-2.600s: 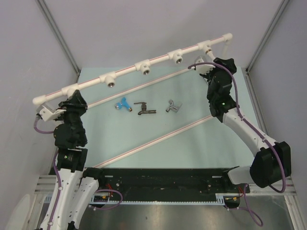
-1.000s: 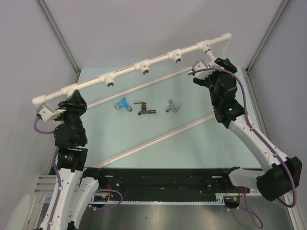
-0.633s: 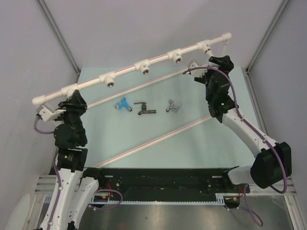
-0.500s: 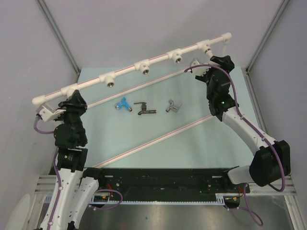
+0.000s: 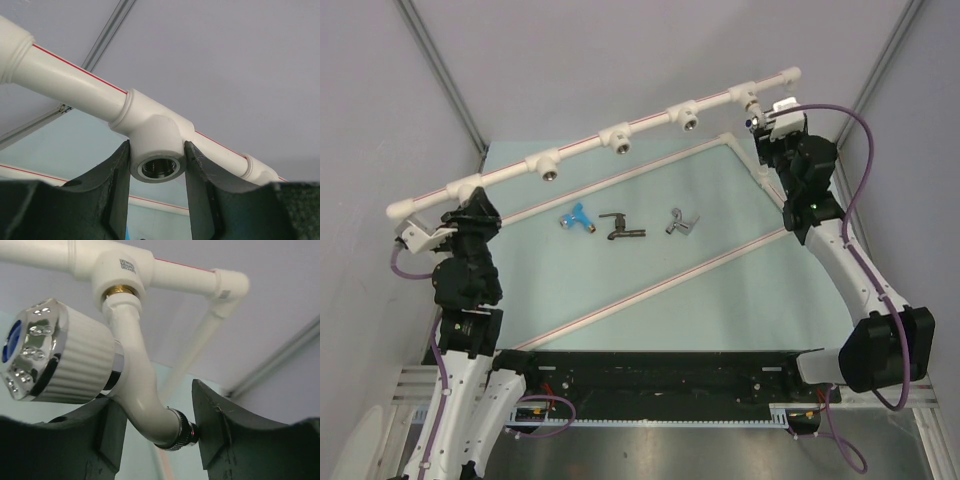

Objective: Install the water faucets

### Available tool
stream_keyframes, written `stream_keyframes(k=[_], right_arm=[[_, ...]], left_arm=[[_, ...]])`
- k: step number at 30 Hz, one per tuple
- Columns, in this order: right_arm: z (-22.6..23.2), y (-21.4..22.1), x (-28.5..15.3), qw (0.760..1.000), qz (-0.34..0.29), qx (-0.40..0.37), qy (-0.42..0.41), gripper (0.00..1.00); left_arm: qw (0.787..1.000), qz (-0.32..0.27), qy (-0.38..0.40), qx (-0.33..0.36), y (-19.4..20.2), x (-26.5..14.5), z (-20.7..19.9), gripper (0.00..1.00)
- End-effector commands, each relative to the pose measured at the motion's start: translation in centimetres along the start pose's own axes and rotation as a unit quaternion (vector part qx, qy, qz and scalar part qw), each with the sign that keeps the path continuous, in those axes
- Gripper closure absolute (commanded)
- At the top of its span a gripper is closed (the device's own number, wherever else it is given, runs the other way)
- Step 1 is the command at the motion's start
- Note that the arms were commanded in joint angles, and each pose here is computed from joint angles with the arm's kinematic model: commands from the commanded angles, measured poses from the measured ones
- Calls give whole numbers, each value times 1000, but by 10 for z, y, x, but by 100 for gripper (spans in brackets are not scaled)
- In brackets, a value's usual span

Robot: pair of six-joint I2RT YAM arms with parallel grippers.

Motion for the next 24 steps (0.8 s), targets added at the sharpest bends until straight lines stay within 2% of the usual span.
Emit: stream_keyframes(k=[1,2,5,6,8,9,12,13,14,16,19,22,23,24], right_arm=[[7,-53,2,941,-155,265,-140,54],[7,-54,1,920,-149,330,-152,56],[-3,-50,2,878,-143,423,-171,60],[-2,-53,-1,843,-131,485,-194,60],[-7,-51,1,813,-129,527,-210,62],[-5,-52,-2,782,-119,565,-234,62],[-4,-53,-4,739,-126,607,-265,62],[-6,-60,-7,712,-137,630,-277,63],[-6,-60,-8,702,-139,638,-285,63],[-8,-60,-12,687,-144,650,-291,62],[-10,-60,-20,689,-138,655,-278,55],[-25,-52,-29,714,-131,649,-229,39],[-28,-50,-31,736,-135,630,-209,30],[-31,-48,-33,748,-131,620,-197,25]], left_arm=[[998,55,27,24,14,-7,2,100],[998,55,28,25,14,-7,2,99],[998,54,28,25,14,-8,2,100],[998,55,29,25,14,-8,2,100],[998,54,30,25,14,-8,2,100],[998,54,30,24,14,-8,2,100],[998,55,30,25,14,-8,2,100],[998,54,30,24,14,-8,2,100],[998,53,30,24,13,-8,2,100],[998,54,31,25,14,-8,2,100],[998,52,31,23,13,-8,2,100],[998,53,32,23,13,-9,2,100],[998,53,32,23,13,-9,2,100],[998,53,33,22,13,-9,2,100]])
Point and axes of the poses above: each gripper's point midway between its finger pads, its own x axis out along the fingers, its own z axis along the line the jaws close on, y = z × x, the point moved 10 cm from there along -x, back along the fingers, and after that the axes turned 6 degrees about -x, right-handed, at the moved point
